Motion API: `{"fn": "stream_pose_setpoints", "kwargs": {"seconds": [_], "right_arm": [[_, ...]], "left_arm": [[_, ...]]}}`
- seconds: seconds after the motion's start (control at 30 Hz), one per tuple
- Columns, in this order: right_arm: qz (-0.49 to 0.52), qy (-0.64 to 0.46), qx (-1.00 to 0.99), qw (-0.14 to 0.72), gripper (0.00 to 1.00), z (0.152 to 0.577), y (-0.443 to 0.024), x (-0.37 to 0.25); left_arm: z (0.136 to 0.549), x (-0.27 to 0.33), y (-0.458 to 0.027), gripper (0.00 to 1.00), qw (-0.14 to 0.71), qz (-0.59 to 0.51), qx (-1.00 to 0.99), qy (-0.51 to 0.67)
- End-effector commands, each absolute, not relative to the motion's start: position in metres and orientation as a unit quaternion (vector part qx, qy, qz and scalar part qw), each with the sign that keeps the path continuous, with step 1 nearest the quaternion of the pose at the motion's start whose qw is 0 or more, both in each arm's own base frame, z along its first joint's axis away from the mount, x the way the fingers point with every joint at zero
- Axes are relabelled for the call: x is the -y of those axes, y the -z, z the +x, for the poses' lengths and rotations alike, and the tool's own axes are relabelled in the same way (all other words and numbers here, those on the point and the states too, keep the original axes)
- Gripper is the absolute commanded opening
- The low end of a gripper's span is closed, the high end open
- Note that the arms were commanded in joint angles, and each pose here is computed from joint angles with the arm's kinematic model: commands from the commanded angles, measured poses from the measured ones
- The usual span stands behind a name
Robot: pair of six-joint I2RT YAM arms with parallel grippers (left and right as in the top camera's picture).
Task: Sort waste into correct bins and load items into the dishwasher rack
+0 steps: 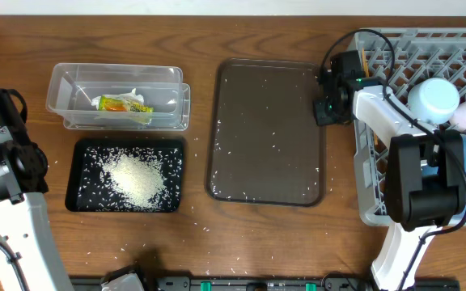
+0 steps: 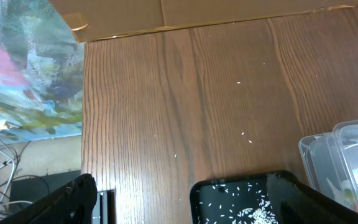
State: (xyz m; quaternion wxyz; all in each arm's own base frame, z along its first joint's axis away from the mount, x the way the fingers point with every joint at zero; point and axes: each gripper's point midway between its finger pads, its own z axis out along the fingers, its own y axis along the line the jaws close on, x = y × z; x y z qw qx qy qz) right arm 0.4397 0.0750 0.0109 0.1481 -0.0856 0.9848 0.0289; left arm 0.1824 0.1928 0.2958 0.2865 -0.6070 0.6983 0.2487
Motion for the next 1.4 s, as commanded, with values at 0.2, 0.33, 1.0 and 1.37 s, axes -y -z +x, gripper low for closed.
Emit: {"fn": "stream_pose_setpoints", "kwargs": {"seconds": [0.2, 0.33, 1.0, 1.37], "right_arm": [[-0.136, -0.019, -0.979, 0.150, 0.06, 0.442, -0.009, -0.072], [-0.135, -0.019, -0.979, 0.153, 0.08, 0.446, -0.015, -0.073], [-0.059, -0.196, -0.976, 0.081, 0.02, 0.428, -0.091, -0.145], [0.028, -0.004, -0.999, 0.022, 0.01, 0.374, -0.025, -0.130]], "left_arm": [[0.179, -0.196, -0.298, 0.91, 0.287, -0.608, -0.694, -0.259], [0.179, -0.196, -0.298, 0.91, 0.287, -0.608, -0.694, -0.259], [0.179, -0.196, -0.298, 0.90, 0.287, -0.608, -0.694, -0.259], [0.179, -0.196, -0.298, 0.90, 0.287, -0.608, -0.694, -0.259]]}}
